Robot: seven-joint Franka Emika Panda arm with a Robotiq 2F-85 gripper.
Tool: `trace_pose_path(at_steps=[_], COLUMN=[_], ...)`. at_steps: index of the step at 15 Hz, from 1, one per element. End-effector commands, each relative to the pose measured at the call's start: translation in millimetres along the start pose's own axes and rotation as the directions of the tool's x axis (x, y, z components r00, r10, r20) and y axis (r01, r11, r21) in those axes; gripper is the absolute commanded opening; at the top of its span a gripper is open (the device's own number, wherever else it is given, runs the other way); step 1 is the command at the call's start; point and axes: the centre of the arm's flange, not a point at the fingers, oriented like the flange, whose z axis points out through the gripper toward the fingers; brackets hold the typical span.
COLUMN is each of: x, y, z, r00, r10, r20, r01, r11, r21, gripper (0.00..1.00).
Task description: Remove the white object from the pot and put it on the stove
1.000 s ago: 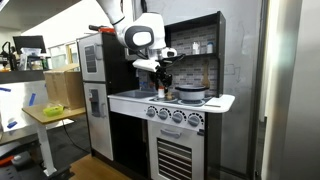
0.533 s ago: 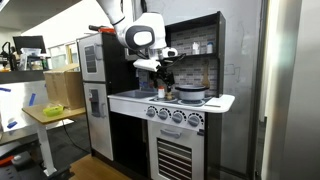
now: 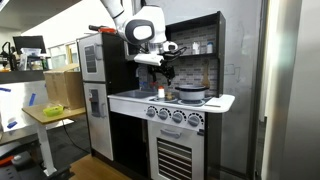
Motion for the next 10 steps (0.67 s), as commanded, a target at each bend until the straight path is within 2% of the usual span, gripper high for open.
trace_pose_path(at_steps=[1,6,10], x=[-6,-15,-31], y=[1,-17,-23], z=[-25,-65,-101], r00=[0.999,0.987,0.971], r10=[-0.024,-0.027,0.040], r20=[0.033,0.156,0.237], r01=[0.021,0.001,-0.076], r11=[0.997,0.986,0.986], r21=[0.079,0.164,0.147], gripper=[1.00,1.00,1.00])
